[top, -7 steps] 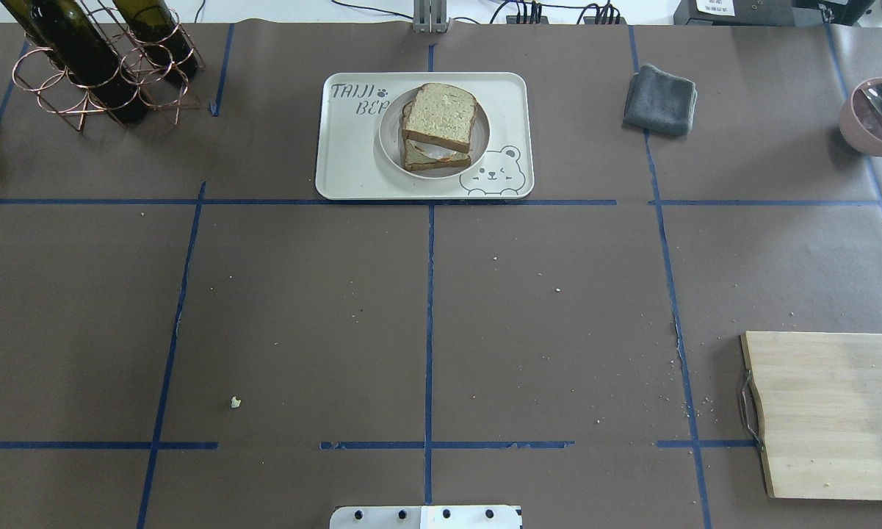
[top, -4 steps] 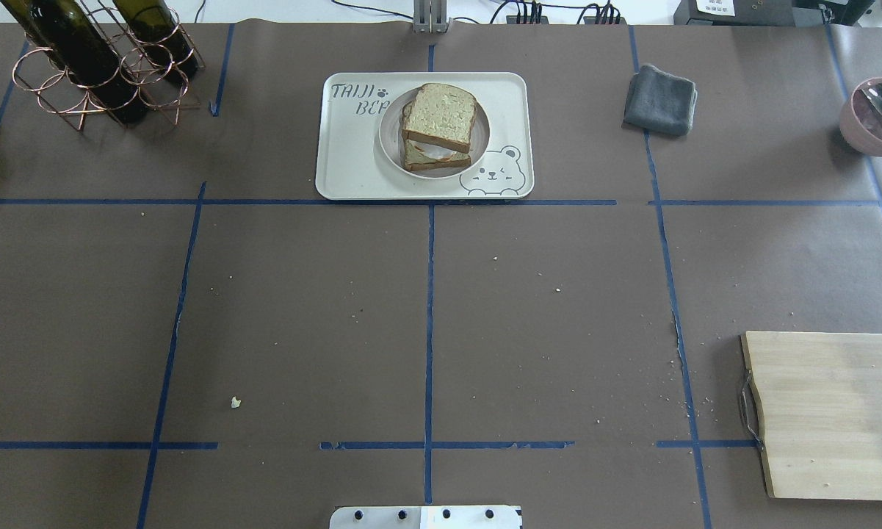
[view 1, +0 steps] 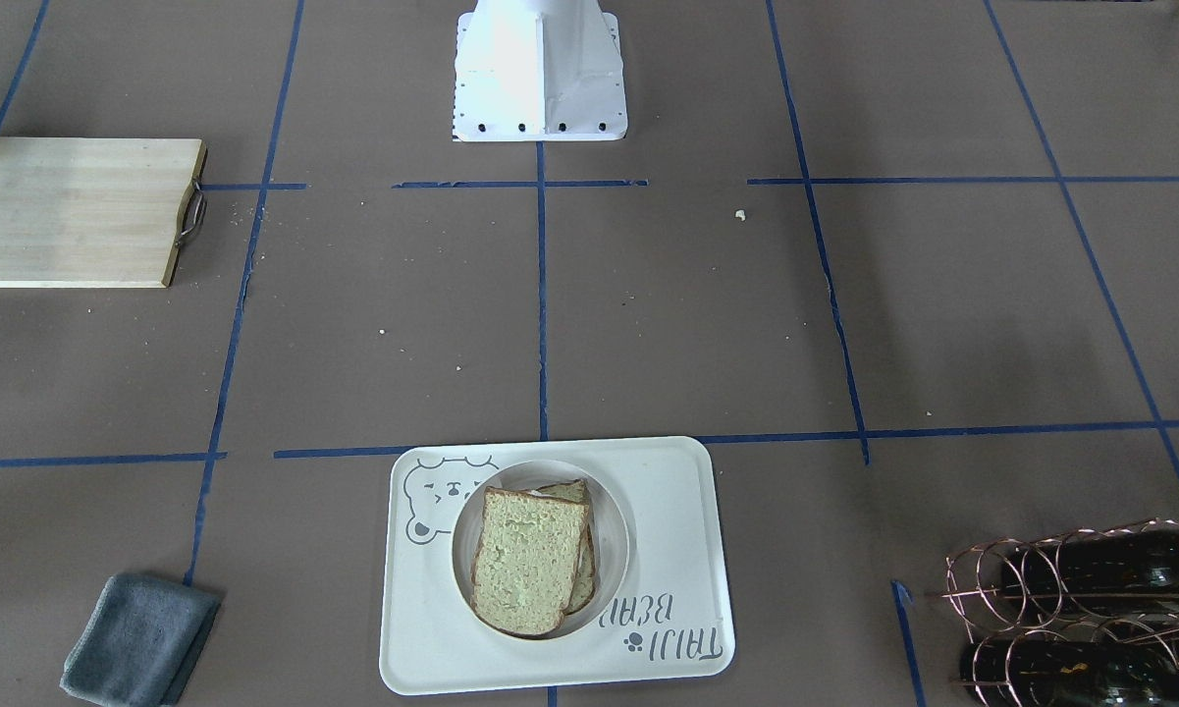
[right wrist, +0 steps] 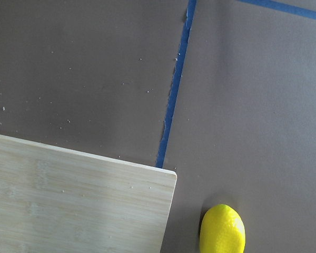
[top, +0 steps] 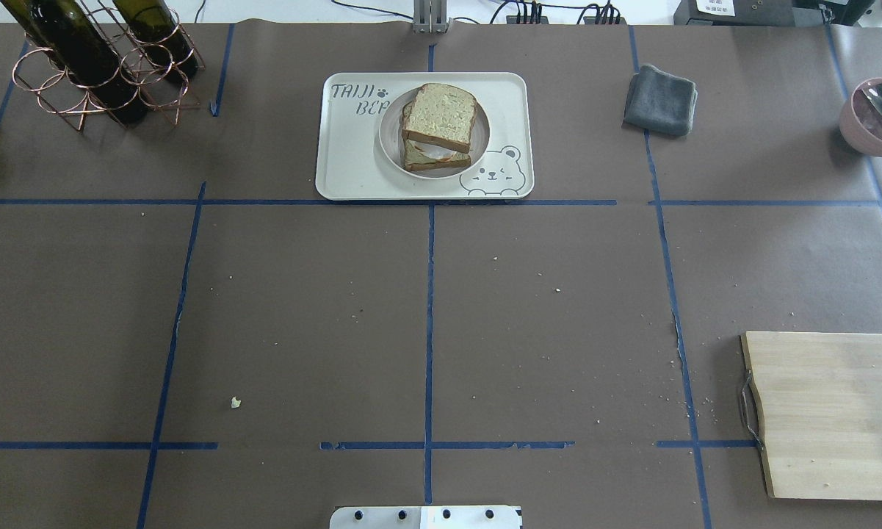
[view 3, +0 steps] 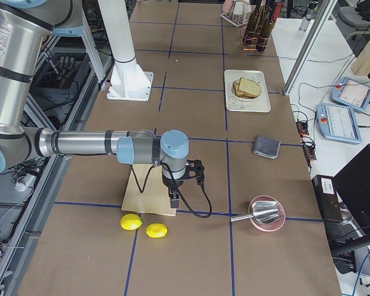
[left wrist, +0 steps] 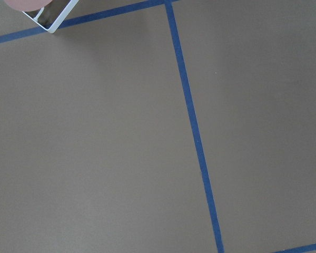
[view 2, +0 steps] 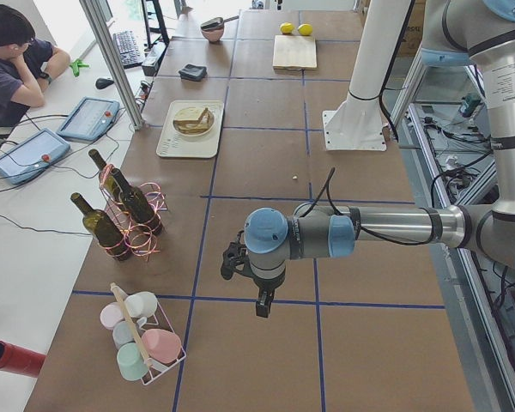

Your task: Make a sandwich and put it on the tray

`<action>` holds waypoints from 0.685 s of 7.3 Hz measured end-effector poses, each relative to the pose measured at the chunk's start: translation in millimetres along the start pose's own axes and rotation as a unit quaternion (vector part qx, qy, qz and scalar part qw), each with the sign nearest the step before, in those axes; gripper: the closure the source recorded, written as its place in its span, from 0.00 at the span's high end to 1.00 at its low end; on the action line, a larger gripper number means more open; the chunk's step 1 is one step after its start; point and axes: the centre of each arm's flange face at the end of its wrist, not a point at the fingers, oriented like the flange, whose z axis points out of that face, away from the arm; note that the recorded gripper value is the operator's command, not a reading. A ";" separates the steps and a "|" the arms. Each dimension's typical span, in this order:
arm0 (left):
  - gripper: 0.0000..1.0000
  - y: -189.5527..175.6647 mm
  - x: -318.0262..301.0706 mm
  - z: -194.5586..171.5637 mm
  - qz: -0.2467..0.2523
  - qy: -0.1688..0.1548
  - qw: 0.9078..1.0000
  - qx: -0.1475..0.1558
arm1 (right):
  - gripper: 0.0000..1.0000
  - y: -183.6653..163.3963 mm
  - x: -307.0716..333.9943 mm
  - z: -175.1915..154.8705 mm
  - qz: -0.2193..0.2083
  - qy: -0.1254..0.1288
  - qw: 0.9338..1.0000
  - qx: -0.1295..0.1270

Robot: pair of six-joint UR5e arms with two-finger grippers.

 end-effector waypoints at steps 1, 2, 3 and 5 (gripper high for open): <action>1.00 0.0 1.5 -2.8 0.001 -0.001 1.000 0.003 | 1.00 0.9 -0.1 0.3 0.000 -0.001 1.000 0.000; 1.00 -0.7 4.5 -7.7 0.008 -0.002 1.000 0.009 | 1.00 1.1 -0.2 0.3 0.000 -0.001 1.000 0.000; 1.00 0.6 3.9 -10.8 0.017 -0.002 1.000 0.013 | 1.00 1.1 -0.3 0.2 -0.001 -0.002 1.000 0.000; 1.00 4.2 -1.2 -13.0 0.026 -0.003 1.000 0.017 | 1.00 0.8 -0.7 0.1 -0.001 -0.003 1.000 0.000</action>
